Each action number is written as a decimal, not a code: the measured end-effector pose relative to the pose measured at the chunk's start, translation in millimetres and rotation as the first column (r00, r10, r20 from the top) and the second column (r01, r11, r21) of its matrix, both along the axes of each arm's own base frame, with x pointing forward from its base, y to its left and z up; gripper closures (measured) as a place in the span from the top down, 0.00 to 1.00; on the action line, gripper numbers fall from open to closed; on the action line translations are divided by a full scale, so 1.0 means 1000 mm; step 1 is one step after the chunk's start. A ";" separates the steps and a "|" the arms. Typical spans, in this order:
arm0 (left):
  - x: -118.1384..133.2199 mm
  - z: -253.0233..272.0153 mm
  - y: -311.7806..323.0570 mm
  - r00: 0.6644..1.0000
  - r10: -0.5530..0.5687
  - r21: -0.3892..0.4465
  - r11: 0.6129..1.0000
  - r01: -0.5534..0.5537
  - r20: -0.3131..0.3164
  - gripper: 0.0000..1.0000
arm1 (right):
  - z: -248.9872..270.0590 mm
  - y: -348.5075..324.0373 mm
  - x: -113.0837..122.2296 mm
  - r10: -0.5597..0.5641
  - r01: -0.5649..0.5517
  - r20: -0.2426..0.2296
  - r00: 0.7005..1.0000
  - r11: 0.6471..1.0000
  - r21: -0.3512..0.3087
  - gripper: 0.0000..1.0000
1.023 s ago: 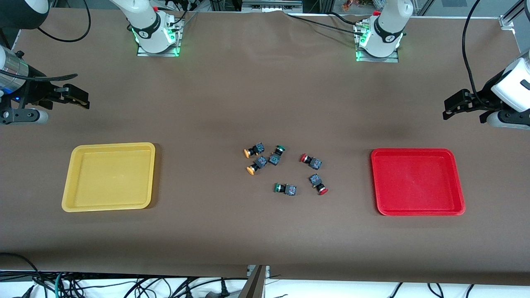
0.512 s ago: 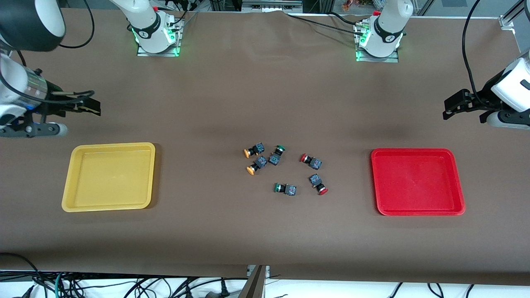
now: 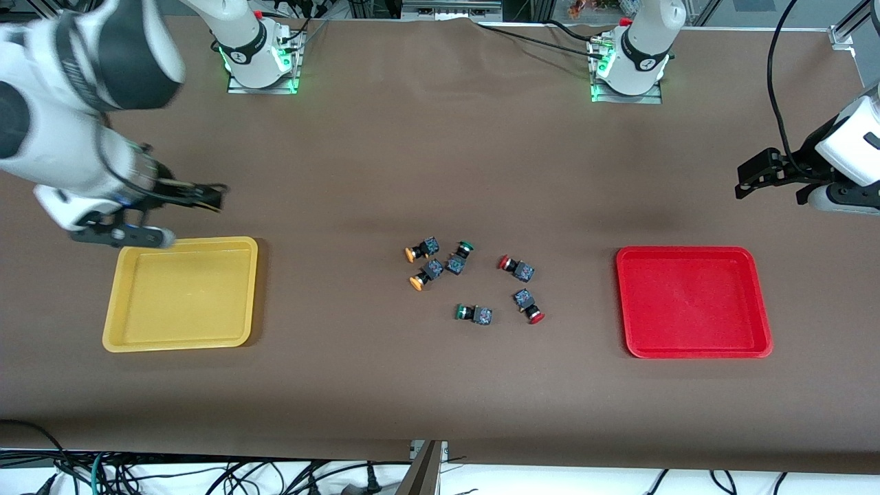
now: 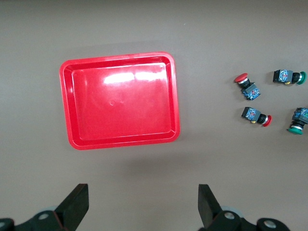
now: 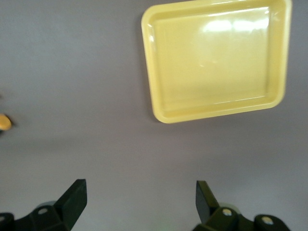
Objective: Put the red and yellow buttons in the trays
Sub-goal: 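Reach the right gripper to the yellow-capped buttons in the cluster, then close the right gripper on a yellow-capped button, then carry the yellow button to the yellow tray while the left gripper reaches the red buttons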
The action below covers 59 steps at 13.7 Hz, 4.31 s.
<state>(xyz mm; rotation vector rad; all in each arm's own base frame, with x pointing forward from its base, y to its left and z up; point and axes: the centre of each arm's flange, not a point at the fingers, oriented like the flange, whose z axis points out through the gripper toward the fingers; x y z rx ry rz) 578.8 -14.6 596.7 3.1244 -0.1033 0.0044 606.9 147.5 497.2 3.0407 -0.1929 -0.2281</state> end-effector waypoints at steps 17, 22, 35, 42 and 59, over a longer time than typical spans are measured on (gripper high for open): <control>0.000 0.000 0.000 1.000 -0.001 0.000 1.000 0.001 0.000 1.00 | -0.257 0.305 -0.057 -0.671 0.665 0.099 0.735 0.742 0.086 1.00; 0.000 0.000 0.000 1.000 -0.001 0.000 1.000 0.001 0.000 1.00 | -0.273 0.316 -0.061 -0.688 0.679 0.105 0.718 0.725 0.114 1.00; 0.000 0.000 0.000 1.000 -0.001 0.000 1.000 0.001 0.000 1.00 | -0.309 0.336 -0.078 -0.678 0.665 0.110 0.727 0.735 0.130 1.00; 0.000 0.000 0.000 1.000 -0.001 0.000 1.000 0.001 0.000 1.00 | -0.312 0.342 -0.084 -0.666 0.654 0.113 0.737 0.746 0.128 0.99; 0.022 -0.056 -0.101 1.000 -0.014 -0.022 1.000 0.014 -0.025 1.00 | -0.280 0.314 -0.048 -0.589 0.575 0.203 0.782 0.808 0.127 0.41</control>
